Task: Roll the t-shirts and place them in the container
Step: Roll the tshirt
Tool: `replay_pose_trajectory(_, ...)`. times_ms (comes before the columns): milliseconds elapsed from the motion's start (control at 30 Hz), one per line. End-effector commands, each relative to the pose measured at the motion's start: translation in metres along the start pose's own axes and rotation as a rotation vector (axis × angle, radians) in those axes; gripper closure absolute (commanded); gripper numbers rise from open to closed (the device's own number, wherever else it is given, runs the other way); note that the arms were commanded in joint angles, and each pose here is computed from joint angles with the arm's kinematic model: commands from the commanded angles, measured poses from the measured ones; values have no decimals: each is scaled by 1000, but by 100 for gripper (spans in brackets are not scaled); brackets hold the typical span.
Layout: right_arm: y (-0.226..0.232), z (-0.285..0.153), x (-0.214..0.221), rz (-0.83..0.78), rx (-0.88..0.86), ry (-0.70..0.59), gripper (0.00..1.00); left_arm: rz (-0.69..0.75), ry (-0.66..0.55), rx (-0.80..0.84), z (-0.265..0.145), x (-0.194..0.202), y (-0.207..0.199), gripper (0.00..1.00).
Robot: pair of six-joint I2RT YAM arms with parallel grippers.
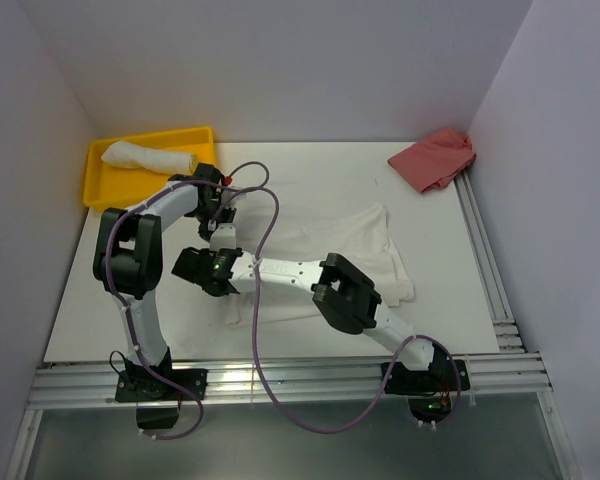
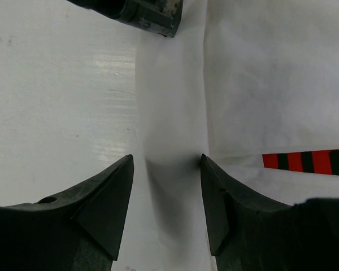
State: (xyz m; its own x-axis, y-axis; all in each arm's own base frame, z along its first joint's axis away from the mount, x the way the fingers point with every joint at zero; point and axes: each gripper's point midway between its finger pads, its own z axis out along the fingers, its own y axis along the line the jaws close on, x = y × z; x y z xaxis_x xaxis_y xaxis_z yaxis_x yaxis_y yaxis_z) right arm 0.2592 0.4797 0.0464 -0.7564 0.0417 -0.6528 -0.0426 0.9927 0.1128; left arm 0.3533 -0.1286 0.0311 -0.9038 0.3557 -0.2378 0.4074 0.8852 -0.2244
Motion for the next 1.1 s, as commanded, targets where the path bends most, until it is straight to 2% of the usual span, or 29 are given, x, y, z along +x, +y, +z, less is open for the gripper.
replay_pose_trajectory(0, -7, 4, -3, -17, 39, -17, 43, 3, -12, -9, -3, -8, -3, 98)
replay_pose_trajectory(200, -7, 11, 9, -32, 37, 18, 51, 4, -16, -8, -3, -9, -3, 96)
replay_pose_trajectory(333, -4, 12, 17, -27, 17, 48, 64, 9, -37, 8, -7, -14, -7, 91)
replay_pose_trajectory(433, -5, 11, 24, -23, -7, 81, 71, 12, -68, 32, -14, -22, -12, 80)
replay_pose_trajectory(467, -6, 11, 23, -15, -15, 87, 72, 14, -76, 40, -18, -23, -15, 73)
replay_pose_trajectory(533, -8, 9, 27, 4, -50, 116, 77, 22, -96, 58, -23, -28, -19, 66)
replay_pose_trajectory(567, -8, 8, 27, 20, -69, 123, 80, 28, -115, 71, -30, -30, -22, 57)
replay_pose_trajectory(600, -23, 14, 36, 13, -56, 146, 81, 34, -128, 80, -34, -32, -24, 53)
replay_pose_trajectory(667, -6, 2, 26, 77, -185, 155, 85, 38, -155, 90, -42, -35, -24, 45)
replay_pose_trajectory(700, -17, 6, 37, 79, -188, 179, 87, 51, -187, 122, -53, -38, -30, 43)
replay_pose_trajectory(767, -1, -7, 21, 148, -326, 179, 90, 39, -225, 146, -66, -40, -27, 39)
replay_pose_trajectory(833, -2, -11, 16, 190, -405, 179, 92, 46, -278, 202, -86, -39, -33, 38)
replay_pose_trajectory(900, -9, -11, 28, 207, -438, 228, 93, 26, -335, 227, -104, -35, -26, 36)
replay_pose_trajectory(967, -3, -17, 20, 256, -526, 238, 94, 34, -388, 222, -120, -31, -20, 36)
replay_pose_trajectory(1067, -4, -22, 18, 348, -642, 273, 95, 38, -401, 233, -121, -14, -21, 36)
